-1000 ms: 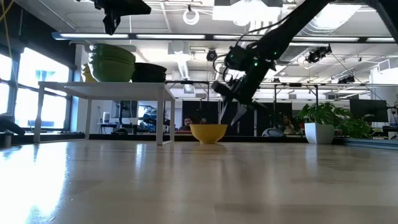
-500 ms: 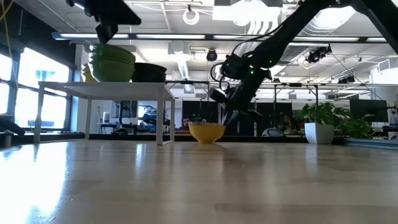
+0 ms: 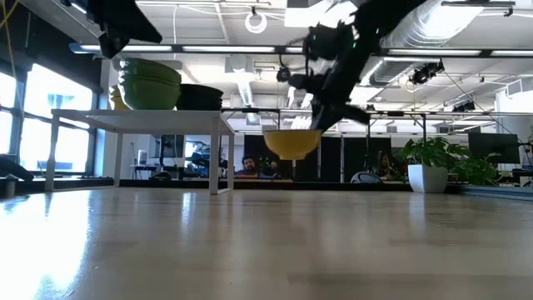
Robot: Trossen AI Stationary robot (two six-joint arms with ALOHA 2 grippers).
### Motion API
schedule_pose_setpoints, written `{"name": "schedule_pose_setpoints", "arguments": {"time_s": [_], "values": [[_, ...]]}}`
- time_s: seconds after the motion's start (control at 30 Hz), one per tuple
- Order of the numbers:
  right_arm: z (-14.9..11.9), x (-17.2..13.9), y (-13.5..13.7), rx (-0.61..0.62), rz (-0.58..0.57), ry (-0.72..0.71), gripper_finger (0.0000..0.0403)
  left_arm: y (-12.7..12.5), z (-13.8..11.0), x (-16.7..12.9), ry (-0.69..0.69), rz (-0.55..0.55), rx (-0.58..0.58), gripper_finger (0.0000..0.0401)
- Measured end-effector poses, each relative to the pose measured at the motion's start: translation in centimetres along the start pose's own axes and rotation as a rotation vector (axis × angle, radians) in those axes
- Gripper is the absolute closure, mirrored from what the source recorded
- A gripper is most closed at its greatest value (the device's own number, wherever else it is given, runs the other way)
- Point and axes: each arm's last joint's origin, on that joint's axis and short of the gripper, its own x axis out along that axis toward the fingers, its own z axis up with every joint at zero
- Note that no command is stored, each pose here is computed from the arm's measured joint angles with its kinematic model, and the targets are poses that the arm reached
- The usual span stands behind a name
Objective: Pick & Place Mini bowls
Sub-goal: Stack the yellow patterned bowl on the stacked yellow patterned bowls on the shelf
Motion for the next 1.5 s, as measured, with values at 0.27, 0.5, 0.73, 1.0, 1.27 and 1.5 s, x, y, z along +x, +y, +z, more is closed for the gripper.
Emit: {"name": "schedule_pose_setpoints", "arguments": {"time_s": [0.27,0.5,0.73,1.0,1.27,1.5], "values": [[-7.2,-1.4,6.1,-0.061,-0.038,0.067,0.0395,-0.6,-1.7,-0.8,0.074,0.07,0.043,0.0401],[-9.8,2.5,9.8,0.018,0.114,0.05,0.0398,-1.3,-2.8,-1.5,0.075,0.116,0.053,0.0401],[-11.3,6.3,11.1,0.081,0.189,0.062,0.0395,-1.7,-3.6,-1.6,0.117,0.111,0.038,0.0401],[-12.5,7.1,12.1,0.072,0.229,0.051,0.0395,-2.2,-4.0,-0.6,0.159,0.129,0.012,0.0401],[-12.8,7.0,12.3,0.032,0.219,0.026,0.0395,-3.3,-4.3,1.1,0.184,0.123,0.011,0.0401],[-13.0,7.1,12.0,-0.054,0.194,0.046,0.0394,-4.2,-4.2,2.2,0.156,0.097,-0.064,0.0401]]}}
